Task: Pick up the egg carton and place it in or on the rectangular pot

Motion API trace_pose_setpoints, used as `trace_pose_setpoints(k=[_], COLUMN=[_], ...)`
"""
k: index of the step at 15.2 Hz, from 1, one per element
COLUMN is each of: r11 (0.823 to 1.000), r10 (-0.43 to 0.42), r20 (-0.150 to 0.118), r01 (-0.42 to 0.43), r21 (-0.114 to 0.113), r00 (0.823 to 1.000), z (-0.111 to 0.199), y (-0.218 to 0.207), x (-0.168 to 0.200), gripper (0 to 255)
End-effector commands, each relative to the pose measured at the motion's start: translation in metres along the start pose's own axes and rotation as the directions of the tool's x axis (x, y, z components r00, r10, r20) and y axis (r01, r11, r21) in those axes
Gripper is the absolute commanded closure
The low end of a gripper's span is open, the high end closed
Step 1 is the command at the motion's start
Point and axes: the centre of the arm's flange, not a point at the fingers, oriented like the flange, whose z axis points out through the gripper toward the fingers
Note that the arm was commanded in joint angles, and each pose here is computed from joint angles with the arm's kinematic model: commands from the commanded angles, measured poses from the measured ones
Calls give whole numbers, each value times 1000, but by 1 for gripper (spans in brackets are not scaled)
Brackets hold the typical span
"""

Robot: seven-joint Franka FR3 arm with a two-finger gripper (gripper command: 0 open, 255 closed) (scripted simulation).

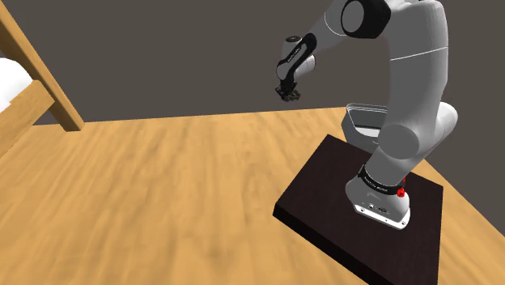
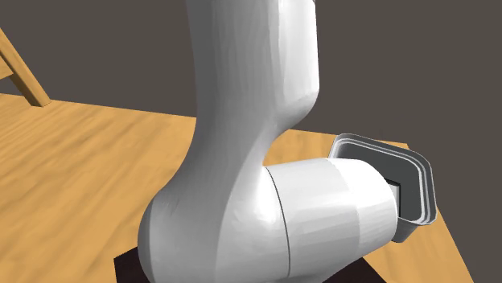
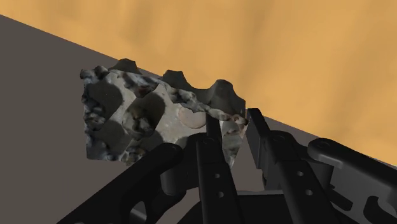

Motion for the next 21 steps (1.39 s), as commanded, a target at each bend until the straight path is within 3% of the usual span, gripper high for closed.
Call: trace_pose_setpoints(k=[1,18,21], r11=[1000,1000,1000], r10=[0,0,0], r20=[-4,-4,-4], r01=[0,0,0], r21=[-1,-1,-1], r00=[1000,1000,1000], z=[-12,-96,-98], y=[3,17,38], x=[2,13,-21], gripper=[255,255,255])
